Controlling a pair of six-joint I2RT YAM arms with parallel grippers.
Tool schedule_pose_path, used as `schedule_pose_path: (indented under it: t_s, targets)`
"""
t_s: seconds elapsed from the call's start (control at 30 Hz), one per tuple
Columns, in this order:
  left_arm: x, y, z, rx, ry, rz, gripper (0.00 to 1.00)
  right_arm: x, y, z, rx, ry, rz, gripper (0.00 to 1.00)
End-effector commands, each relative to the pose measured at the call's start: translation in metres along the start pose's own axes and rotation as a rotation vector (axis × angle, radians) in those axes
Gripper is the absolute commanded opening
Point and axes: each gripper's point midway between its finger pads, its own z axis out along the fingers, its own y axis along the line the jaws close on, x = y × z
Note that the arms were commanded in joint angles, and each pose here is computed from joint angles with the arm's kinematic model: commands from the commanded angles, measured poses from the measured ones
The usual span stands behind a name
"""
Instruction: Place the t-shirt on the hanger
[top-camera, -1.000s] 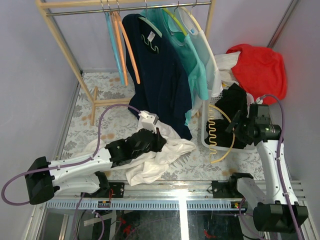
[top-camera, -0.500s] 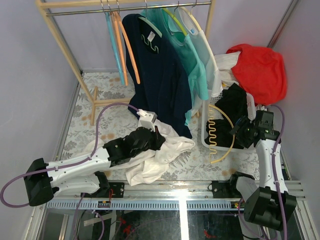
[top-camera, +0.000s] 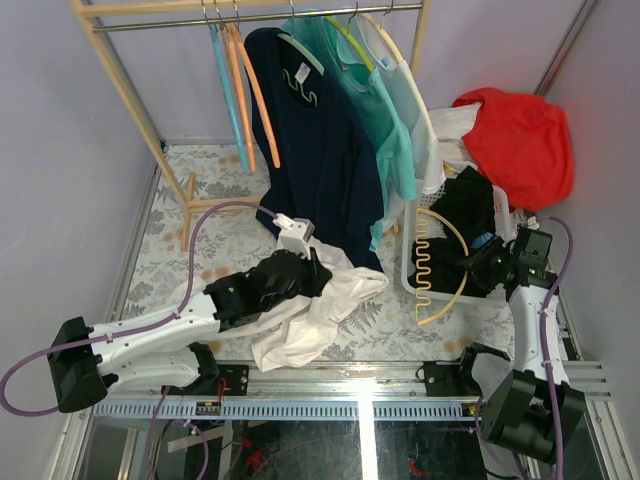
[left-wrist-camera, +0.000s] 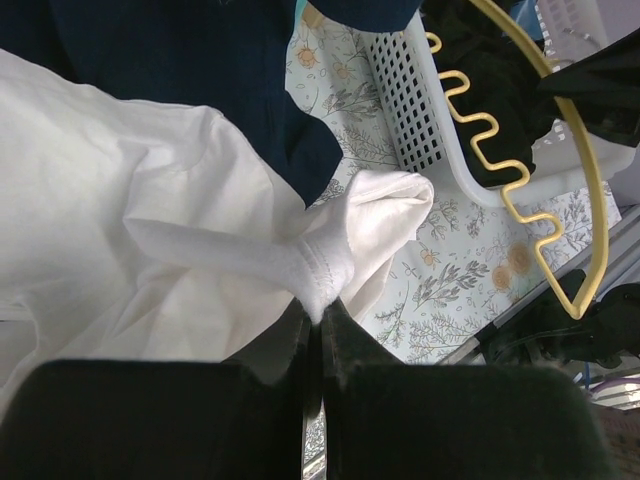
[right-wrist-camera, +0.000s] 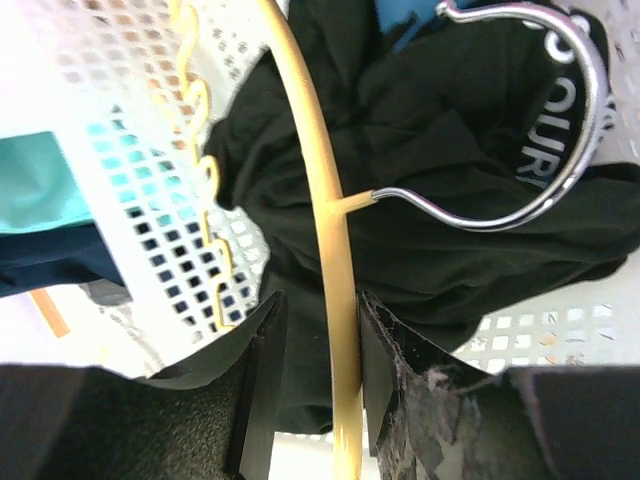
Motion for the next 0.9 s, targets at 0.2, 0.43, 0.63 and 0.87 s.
schedule_pose_path:
  t_s: [0.2,0.43,0.63,0.87]
  targets:
    - [-0.022,-0.005,-0.004,-0.009,-0.046,0.015,0.00,-0.030,0.043,-0.020,-0.190,-0.162,-0.028,0.32]
    - [-0.024,-0.005,-0.005,-0.017,-0.045,0.022,0.00,-0.036,0.060,-0.018,-0.294,-0.188,-0.005,0.33]
    - [-0.028,-0.005,-0.010,-0.020,-0.055,0.020,0.00,-0.041,0.063,-0.008,-0.314,-0.170,0.020,0.35]
    - [-0.032,-0.004,-0.014,-0.028,-0.064,0.019,0.00,-0.044,0.064,0.007,-0.328,-0.134,0.019,0.28]
